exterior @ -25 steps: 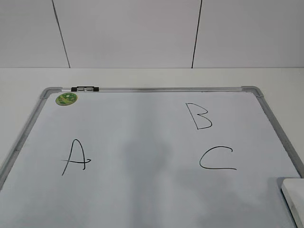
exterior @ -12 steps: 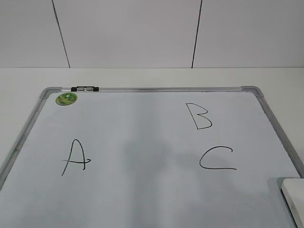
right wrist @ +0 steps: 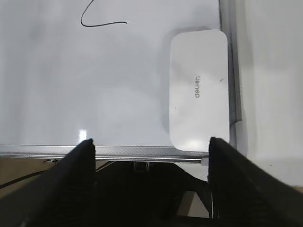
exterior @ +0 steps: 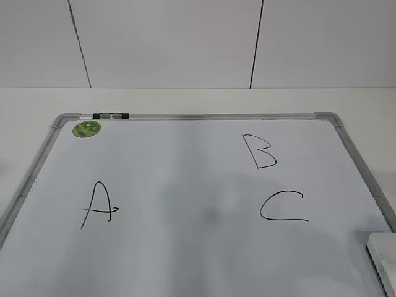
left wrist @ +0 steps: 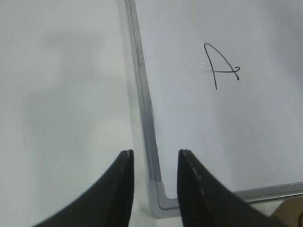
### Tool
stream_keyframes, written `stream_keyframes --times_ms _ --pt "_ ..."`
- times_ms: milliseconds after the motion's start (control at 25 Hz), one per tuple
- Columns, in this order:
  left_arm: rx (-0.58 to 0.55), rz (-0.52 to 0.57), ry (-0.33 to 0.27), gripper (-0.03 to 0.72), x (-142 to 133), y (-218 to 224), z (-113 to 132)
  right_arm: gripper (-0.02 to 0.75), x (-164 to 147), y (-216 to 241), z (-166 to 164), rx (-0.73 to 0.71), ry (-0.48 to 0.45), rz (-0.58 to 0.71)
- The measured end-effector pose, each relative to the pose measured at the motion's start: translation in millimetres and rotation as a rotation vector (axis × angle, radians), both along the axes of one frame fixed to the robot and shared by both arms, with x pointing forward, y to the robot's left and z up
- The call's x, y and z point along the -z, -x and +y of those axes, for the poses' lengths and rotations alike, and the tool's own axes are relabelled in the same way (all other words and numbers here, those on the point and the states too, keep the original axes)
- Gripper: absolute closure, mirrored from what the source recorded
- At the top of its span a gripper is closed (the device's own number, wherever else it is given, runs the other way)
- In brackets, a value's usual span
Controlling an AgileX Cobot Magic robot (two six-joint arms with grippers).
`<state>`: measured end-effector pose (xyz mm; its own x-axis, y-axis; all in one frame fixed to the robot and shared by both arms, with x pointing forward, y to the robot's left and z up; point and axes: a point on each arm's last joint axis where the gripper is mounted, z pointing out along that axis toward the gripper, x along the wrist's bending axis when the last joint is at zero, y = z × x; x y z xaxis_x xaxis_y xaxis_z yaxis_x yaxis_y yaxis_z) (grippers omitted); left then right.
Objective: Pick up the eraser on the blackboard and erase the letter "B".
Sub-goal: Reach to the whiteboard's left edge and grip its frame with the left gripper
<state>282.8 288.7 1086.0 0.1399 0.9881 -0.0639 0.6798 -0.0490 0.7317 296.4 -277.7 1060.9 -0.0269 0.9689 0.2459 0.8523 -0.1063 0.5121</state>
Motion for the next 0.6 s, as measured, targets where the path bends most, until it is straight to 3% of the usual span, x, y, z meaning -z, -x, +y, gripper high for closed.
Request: stream_keyframes --times_ms 320,600 --pt "-0.013 0.320 0.018 0.450 -10.3 -86.6 -3.4 0.169 -15.0 -28.0 2.0 -0.009 0.006 0.114" --pt "-0.021 0.537 0.013 0.451 16.4 -165.1 -5.3 0.169 -10.1 -46.0 3.0 -0.009 0.011 0.199"
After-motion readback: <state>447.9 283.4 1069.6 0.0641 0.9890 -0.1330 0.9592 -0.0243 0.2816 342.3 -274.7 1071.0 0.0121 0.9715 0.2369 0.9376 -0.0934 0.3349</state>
